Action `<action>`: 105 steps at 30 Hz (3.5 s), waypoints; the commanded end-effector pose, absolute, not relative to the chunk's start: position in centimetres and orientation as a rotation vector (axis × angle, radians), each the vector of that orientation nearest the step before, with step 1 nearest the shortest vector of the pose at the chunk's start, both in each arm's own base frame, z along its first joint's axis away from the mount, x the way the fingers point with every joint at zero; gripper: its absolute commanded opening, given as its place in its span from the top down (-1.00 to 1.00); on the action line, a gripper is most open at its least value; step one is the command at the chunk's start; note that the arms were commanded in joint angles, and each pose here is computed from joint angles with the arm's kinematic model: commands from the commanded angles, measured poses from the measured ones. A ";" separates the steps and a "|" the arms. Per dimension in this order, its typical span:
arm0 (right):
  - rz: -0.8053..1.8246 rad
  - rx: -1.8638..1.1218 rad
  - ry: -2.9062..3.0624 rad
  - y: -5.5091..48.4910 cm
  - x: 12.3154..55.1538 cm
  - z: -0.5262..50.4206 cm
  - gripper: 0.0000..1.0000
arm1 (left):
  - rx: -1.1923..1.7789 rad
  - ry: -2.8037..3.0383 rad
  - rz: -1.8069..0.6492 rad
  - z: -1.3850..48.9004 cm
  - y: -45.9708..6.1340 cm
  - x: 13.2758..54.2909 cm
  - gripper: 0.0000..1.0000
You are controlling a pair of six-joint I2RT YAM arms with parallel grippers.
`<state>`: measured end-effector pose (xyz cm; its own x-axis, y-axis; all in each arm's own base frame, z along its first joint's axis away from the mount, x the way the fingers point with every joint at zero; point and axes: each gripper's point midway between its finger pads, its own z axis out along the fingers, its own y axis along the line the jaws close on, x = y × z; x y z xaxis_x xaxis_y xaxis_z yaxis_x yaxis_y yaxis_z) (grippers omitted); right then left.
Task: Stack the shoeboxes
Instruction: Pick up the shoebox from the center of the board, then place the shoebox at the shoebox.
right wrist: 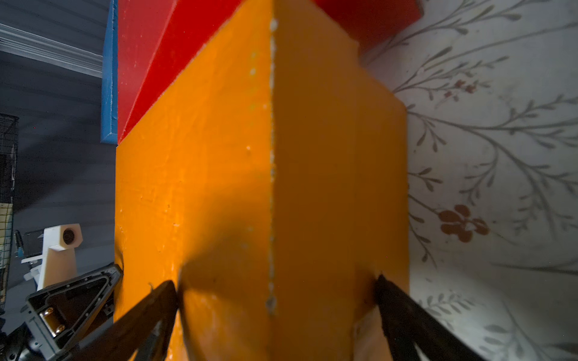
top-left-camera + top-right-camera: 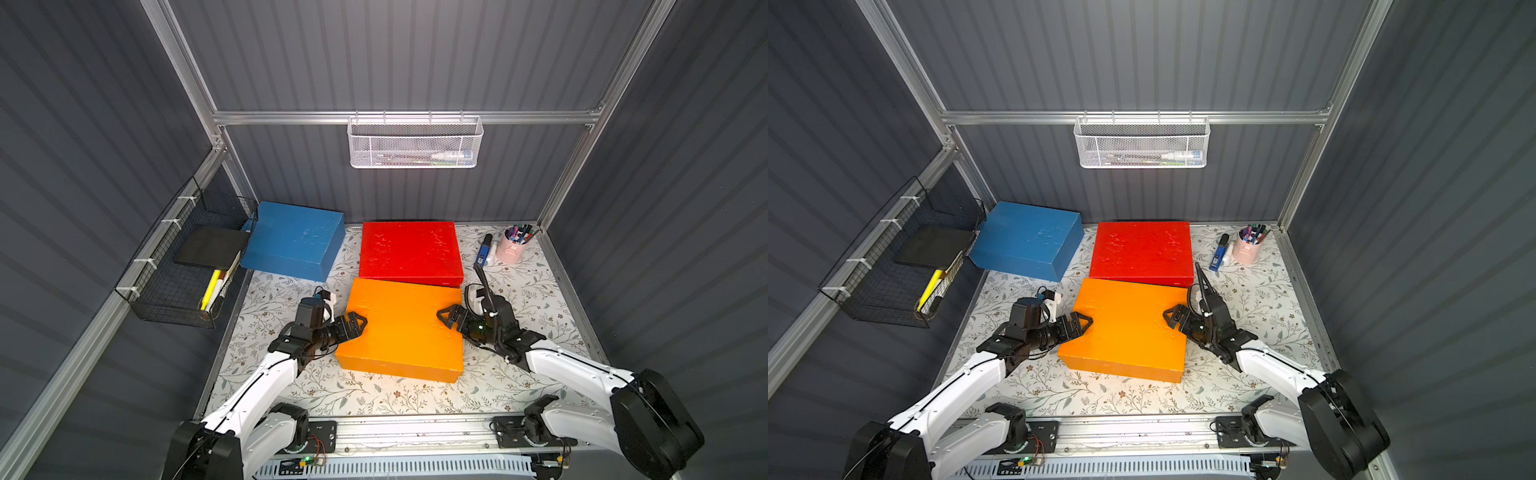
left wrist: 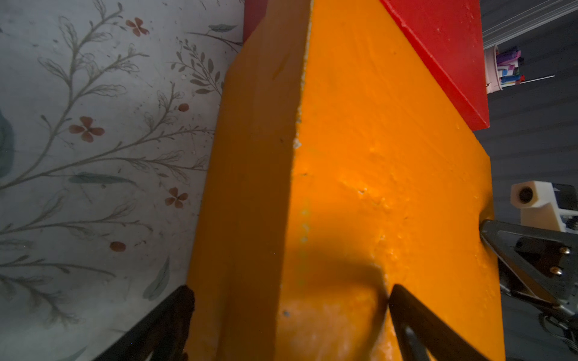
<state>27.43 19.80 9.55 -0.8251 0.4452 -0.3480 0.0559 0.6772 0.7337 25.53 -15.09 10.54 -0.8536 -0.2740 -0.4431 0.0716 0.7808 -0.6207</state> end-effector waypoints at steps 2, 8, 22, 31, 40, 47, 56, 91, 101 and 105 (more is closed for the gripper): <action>1.007 0.358 2.368 20.9 27.5 10.7 -0.98 | -0.134 2.445 -0.992 10.7 -16.3 24.7 -0.98; 0.930 0.317 2.349 21.1 27.2 12.0 -0.98 | -0.101 2.440 -1.080 11.6 -17.3 24.4 -0.98; 0.905 0.240 2.292 21.7 26.6 15.9 -0.98 | -0.040 2.372 -1.158 17.2 -18.1 23.8 -0.98; 0.931 0.170 2.261 22.4 25.8 19.1 -0.98 | 0.006 2.326 -1.174 21.3 -18.4 23.8 -0.98; 0.968 0.098 2.158 22.7 25.1 24.6 -0.98 | 0.049 2.250 -1.180 26.2 -18.7 24.4 -0.98; 0.924 0.081 2.065 23.3 27.3 28.7 -0.98 | 0.077 2.197 -1.196 29.4 -19.5 26.2 -0.98; 0.918 0.036 1.982 25.0 29.9 33.4 -0.98 | 0.090 2.153 -1.159 31.5 -20.0 29.0 -0.99; 0.765 0.204 2.175 23.1 48.6 26.6 -0.98 | -0.096 2.371 -1.050 25.2 -18.1 45.0 -0.99; 0.702 0.300 2.300 20.2 49.6 20.3 -0.98 | -0.168 2.435 -1.017 21.5 -16.2 45.9 -0.98; 0.669 0.328 2.324 19.1 49.6 18.6 -0.98 | -0.204 2.457 -0.999 19.9 -15.5 45.8 -0.98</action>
